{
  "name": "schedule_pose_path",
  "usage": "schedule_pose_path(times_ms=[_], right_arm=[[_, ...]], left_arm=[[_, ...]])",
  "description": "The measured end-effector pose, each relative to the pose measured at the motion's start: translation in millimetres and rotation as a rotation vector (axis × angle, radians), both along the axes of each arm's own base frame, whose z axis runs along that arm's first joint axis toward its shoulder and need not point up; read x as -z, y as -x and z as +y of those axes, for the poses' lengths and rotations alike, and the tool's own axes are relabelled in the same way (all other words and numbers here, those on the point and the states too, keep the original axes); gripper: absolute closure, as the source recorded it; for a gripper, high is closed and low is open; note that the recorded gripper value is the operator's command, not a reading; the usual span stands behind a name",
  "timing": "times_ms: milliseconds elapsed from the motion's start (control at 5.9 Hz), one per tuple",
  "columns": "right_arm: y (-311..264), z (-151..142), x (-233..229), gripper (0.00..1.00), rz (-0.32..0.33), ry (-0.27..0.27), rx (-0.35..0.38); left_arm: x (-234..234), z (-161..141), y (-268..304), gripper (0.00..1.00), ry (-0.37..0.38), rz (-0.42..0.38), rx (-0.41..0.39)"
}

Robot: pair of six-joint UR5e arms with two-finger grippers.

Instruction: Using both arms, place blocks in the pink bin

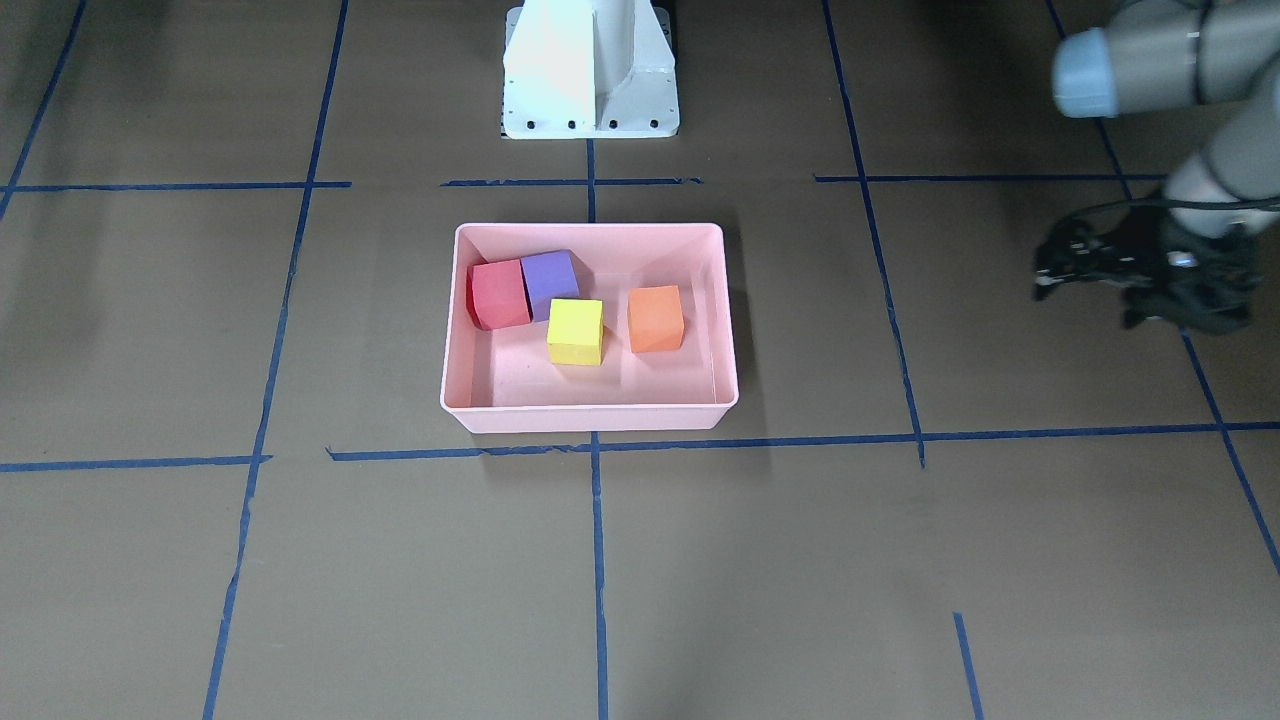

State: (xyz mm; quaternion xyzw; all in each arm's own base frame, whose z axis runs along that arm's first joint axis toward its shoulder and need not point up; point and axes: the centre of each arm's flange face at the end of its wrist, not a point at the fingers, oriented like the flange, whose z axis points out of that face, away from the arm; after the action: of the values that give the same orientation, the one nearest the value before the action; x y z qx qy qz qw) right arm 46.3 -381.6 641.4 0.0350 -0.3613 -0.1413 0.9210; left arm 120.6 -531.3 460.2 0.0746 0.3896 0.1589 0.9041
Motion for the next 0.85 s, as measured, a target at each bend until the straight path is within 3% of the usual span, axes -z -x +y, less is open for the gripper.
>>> schedule_pose_path(times_ms=[339,847], right_arm=[[-11,1,7,0.00,-0.025,-0.003,-0.037],[-12,-6,16,0.00,-0.033,-0.017,-0.046]], left_arm=[[-96,47,118,0.00,0.076,0.005,0.075],[-164,115,172,0.00,0.140,-0.009,0.108]])
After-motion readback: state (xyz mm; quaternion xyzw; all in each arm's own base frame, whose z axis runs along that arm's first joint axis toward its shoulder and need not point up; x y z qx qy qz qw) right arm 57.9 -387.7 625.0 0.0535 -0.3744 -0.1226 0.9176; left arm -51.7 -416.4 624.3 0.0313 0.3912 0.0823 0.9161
